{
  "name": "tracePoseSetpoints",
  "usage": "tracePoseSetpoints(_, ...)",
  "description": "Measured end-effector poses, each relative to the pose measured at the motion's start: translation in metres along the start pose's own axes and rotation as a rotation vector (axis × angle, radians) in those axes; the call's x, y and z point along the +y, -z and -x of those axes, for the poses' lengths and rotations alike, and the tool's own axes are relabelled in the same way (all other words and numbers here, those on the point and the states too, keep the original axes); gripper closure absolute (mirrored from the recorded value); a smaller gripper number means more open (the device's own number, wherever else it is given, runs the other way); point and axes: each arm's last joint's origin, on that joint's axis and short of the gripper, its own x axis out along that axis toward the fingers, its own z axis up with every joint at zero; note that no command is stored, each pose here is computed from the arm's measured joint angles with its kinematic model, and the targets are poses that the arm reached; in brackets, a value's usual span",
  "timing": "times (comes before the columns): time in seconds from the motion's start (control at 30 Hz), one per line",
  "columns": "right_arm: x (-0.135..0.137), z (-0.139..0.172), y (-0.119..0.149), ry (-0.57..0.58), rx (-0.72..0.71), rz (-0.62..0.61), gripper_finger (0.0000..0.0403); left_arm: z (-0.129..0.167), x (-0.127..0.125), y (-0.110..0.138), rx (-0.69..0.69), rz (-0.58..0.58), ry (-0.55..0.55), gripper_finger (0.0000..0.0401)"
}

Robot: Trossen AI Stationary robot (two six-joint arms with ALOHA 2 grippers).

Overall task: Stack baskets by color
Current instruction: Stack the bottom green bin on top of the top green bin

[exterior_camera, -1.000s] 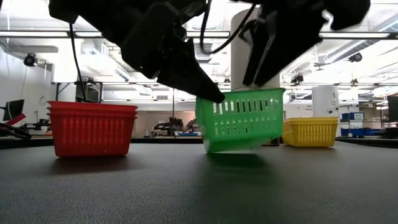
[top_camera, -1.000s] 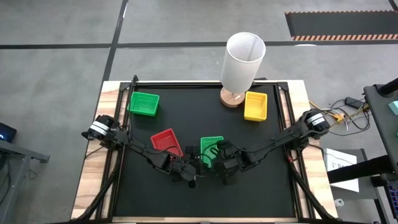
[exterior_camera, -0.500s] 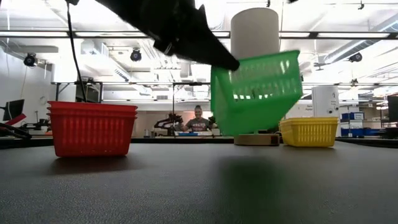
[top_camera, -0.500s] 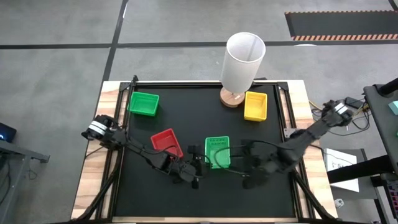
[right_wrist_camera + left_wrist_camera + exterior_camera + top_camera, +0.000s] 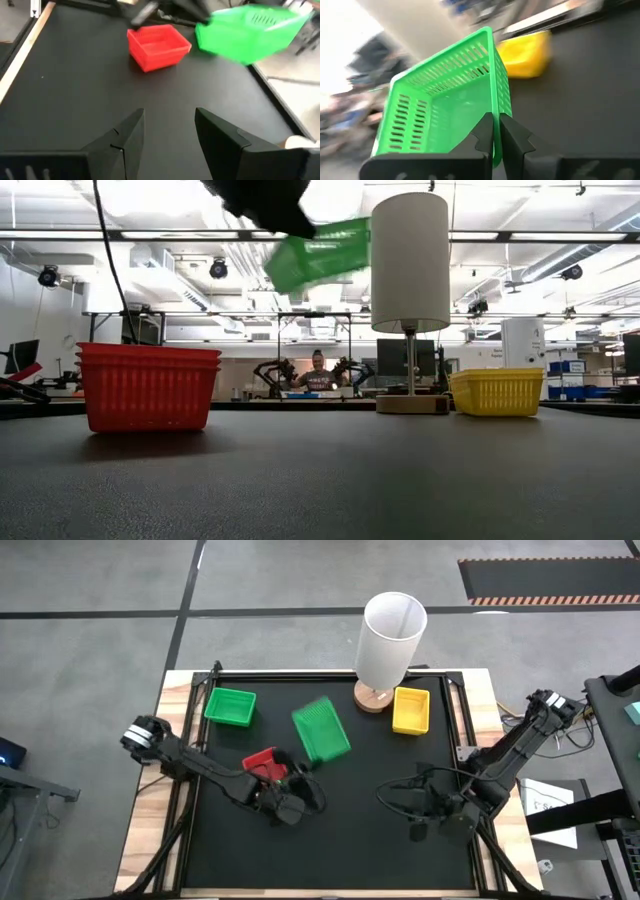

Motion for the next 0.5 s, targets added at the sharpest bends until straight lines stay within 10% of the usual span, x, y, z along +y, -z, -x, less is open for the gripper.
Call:
tracePoseSetpoints(0.17,0.000,0.000,-0.002,0.022,-0.030,0.036,0.0237,-0.007,0.040,0.012,0.094,-0.013,-0.246,0.0401)
tracePoseSetpoints(0.5,0.002,-0.003,0.000,0.037,-0.039,0.058,0.0236,-0.030,0.139,0.083,0.541,0.313,-0.347,0.0401)
